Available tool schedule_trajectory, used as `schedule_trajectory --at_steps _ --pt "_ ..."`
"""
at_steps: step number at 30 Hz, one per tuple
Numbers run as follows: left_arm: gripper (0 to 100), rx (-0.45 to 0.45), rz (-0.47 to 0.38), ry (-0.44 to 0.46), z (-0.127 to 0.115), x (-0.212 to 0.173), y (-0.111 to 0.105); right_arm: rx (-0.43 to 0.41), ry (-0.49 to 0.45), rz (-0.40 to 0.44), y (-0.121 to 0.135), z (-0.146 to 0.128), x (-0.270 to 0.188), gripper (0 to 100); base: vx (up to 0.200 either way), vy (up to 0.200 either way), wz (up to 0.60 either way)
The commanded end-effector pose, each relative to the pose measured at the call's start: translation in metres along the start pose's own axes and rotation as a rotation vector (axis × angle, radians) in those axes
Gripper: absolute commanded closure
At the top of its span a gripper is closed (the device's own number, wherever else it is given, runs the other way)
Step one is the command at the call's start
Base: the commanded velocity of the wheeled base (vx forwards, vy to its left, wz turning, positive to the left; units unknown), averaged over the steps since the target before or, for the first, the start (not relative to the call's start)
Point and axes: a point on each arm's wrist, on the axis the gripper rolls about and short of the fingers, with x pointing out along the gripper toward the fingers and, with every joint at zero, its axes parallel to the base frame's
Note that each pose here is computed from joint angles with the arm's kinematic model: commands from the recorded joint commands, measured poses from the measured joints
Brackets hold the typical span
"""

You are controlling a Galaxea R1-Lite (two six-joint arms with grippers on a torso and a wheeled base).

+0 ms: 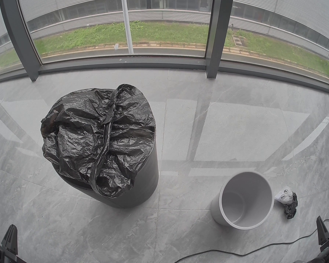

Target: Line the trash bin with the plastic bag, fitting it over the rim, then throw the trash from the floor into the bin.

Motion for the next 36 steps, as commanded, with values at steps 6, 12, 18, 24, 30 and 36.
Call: schedule_trajectory --at_steps 6,12,18,24,30,36 --pt "100 0.0 -0.003 0.017 -0.006 0.0 0.0 0.0 0.003 0.0 0.0 -0.005 0.0 0 0.0 0.0 0.0" --pt "0 -0.032 -0.031 -0.172 0.047 -0.008 0.001 0.0 0.004 0.0 0.0 -0.005 0.0 0 0.0 0.0 0.0" --pt "0 -0.253 -0.167 -0.212 0.187 0.054 -0.008 0.001 0.004 0.0 0.0 -0.005 0.0 0 0.0 0.0 0.0" --pt "0 -0.417 -0.526 0.298 0.144 0.103 -0.042 -0.004 0.004 0.002 0.0 -0.005 0.0 0 0.0 0.0 0.0" --pt "0 -0.531 -0.578 0.633 0.116 0.136 -0.071 -0.008 0.003 0.003 0.0 -0.005 0.0 0 0.0 0.0 0.0" --pt "0 -0.617 -0.558 0.791 0.104 0.162 -0.087 -0.007 0.004 0.003 0.0 -0.005 0.0 0 0.0 0.0 0.0"
